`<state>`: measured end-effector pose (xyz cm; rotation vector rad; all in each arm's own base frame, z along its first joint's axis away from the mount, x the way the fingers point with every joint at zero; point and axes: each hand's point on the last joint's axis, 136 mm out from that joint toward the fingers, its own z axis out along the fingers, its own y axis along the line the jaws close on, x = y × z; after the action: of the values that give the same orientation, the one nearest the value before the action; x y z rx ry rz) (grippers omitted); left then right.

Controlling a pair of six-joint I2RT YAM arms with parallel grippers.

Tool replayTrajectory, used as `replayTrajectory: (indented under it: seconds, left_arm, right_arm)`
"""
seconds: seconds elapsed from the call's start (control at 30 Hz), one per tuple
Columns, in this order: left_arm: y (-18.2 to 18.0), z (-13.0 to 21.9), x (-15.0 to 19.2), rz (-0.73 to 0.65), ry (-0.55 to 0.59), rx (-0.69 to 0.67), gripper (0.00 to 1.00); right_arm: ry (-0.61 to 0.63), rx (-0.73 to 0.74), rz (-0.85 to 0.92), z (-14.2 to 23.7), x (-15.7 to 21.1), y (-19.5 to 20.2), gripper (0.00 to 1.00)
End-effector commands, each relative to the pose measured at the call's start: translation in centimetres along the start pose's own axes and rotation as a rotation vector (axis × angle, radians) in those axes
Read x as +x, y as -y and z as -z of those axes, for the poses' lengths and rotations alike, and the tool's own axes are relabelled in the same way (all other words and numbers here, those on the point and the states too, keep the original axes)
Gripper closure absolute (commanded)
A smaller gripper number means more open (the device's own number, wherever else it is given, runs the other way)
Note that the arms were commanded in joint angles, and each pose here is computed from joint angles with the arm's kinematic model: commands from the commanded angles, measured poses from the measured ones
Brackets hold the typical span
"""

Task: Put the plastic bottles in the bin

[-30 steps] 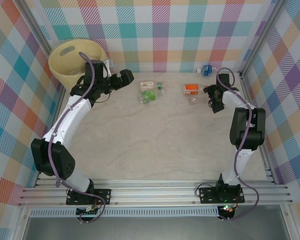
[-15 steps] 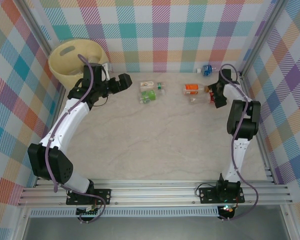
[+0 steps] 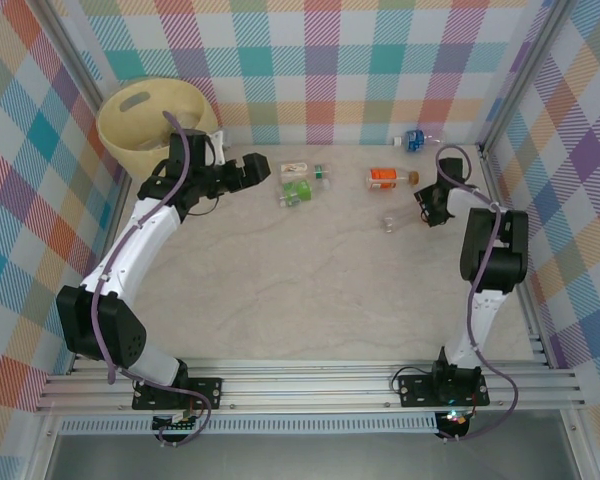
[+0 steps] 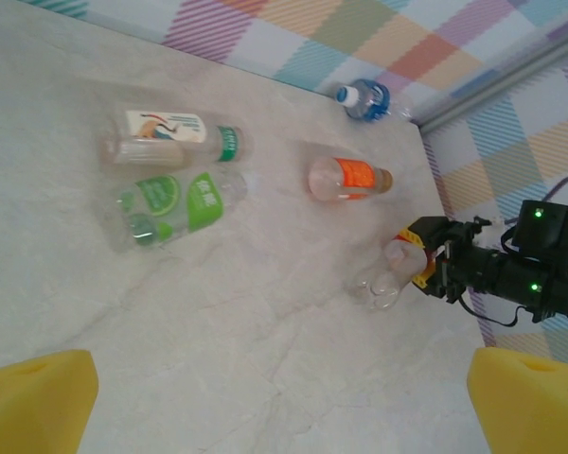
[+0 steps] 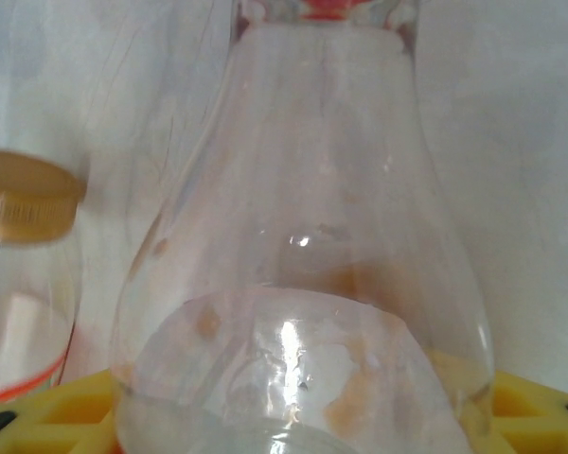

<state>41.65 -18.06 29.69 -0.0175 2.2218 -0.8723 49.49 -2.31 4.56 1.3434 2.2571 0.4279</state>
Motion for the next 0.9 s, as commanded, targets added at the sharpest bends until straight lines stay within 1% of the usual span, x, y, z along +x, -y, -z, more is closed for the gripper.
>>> replayTrajectory:
  seconds: [0.0,0.13,0.33,0.47,0.63,0.67,0.7,0.77,0.87]
  left_arm:
    - [2.1,-0.6,1.1,-0.066,-0.028,0.089,0.0]
    - [2.2,-1.7,2.4,-0.093,-0.062,0.097,0.0]
    - [2.6,-3.6,5.0,-0.141,-0.113,0.101,0.0]
    - [4.1,-4.8,6.9,-0.167,-0.165,0.172,0.0]
    - [6.3,-6.0,9.2,-0.223,-0.228,0.263,0.0]
    - [6.6,-6.2,9.8,-0.231,-0.248,0.285,0.0]
    - [7.5,-6.3,9.7,-0.251,-0.235,0.321,0.0]
    - [8.5,-6.5,10.3,-0.273,-0.255,0.376,0.0]
    - [10.0,-6.8,11.6,-0.297,-0.312,0.439,0.0]
  right_arm:
    - [0.03,-0.169,0.105,3.7,0.3,-2.9,0.44]
    - [0.002,-0.276,0.185,6.9,3.0,-3.3,0.47]
    - [-0.028,-0.456,0.301,12.1,7.4,-5.4,0.48]
    - [-0.032,-0.586,0.408,15.5,10.8,-7.7,0.48]
    - [-0.046,-0.708,0.533,18.9,14.7,-10.2,0.48]
    - [-0.051,-0.734,0.549,19.5,15.4,-10.8,0.48]
    - [-0.056,-0.757,0.56,20.0,16.0,-11.3,0.48]
    - [-0.075,-0.808,0.588,21.2,17.2,-12.5,0.48]
    - [-0.099,-0.845,0.638,22.3,18.8,-13.8,0.48]
